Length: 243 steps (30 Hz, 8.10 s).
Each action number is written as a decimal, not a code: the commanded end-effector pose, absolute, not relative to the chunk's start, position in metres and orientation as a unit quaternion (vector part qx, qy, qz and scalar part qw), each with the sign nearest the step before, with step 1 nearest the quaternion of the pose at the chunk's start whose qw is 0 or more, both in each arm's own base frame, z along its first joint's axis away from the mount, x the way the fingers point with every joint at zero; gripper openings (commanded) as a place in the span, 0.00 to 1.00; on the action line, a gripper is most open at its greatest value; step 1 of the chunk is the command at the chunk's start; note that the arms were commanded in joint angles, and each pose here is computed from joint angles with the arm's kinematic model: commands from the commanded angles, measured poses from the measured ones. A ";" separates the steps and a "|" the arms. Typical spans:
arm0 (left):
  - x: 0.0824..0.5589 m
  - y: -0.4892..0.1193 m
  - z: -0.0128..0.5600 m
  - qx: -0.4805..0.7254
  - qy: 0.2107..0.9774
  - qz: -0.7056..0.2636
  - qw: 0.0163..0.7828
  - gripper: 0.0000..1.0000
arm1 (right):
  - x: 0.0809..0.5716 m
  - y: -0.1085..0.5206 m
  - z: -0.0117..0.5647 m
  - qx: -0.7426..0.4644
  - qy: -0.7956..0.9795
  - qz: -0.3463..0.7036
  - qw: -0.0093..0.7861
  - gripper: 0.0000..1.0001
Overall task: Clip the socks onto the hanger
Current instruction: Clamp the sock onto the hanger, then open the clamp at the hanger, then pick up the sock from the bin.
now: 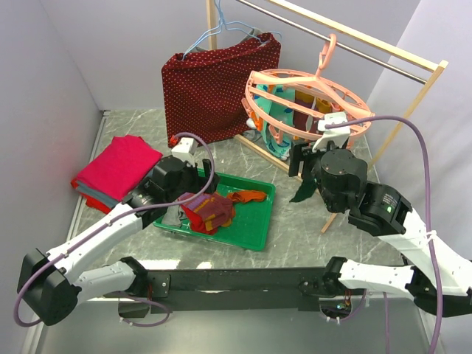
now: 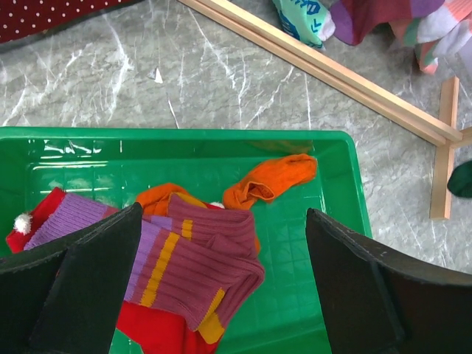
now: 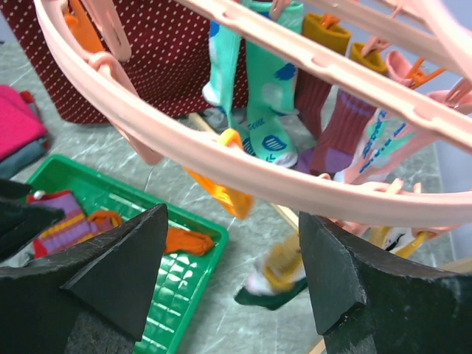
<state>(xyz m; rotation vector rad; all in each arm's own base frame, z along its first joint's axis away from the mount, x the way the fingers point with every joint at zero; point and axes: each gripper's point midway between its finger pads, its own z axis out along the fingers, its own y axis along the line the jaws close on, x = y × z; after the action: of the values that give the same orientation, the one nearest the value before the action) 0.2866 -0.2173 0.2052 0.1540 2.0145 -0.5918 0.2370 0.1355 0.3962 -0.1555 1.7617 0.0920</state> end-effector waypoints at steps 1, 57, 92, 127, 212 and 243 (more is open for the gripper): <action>0.293 -0.218 0.221 0.065 0.817 -0.248 0.516 0.96 | 0.241 0.131 0.426 -0.037 0.745 0.038 0.665 0.77; 0.224 -0.443 0.418 0.311 0.461 -0.641 0.529 0.86 | 0.200 0.138 0.446 -0.038 0.675 0.235 0.698 0.79; 0.222 -0.467 0.434 0.316 0.455 -0.617 0.560 0.29 | 0.201 0.137 0.447 -0.038 0.694 0.220 0.685 0.80; 0.204 -0.482 0.445 0.329 0.460 -0.540 0.624 0.15 | 0.233 0.119 0.436 0.003 0.719 0.106 0.687 0.67; 0.331 -0.115 0.081 -0.277 0.893 0.009 0.355 0.48 | 0.251 0.115 0.406 0.025 0.708 0.165 0.686 0.00; 0.322 -0.121 0.102 -0.270 0.885 0.034 0.377 0.49 | 0.251 0.114 0.403 0.027 0.707 0.169 0.686 0.00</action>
<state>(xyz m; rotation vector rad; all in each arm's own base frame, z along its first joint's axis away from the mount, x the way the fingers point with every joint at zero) 0.3154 -0.1177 0.0754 -0.6840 2.3394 0.1069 0.2506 0.1144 0.3970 0.0432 1.6101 0.3615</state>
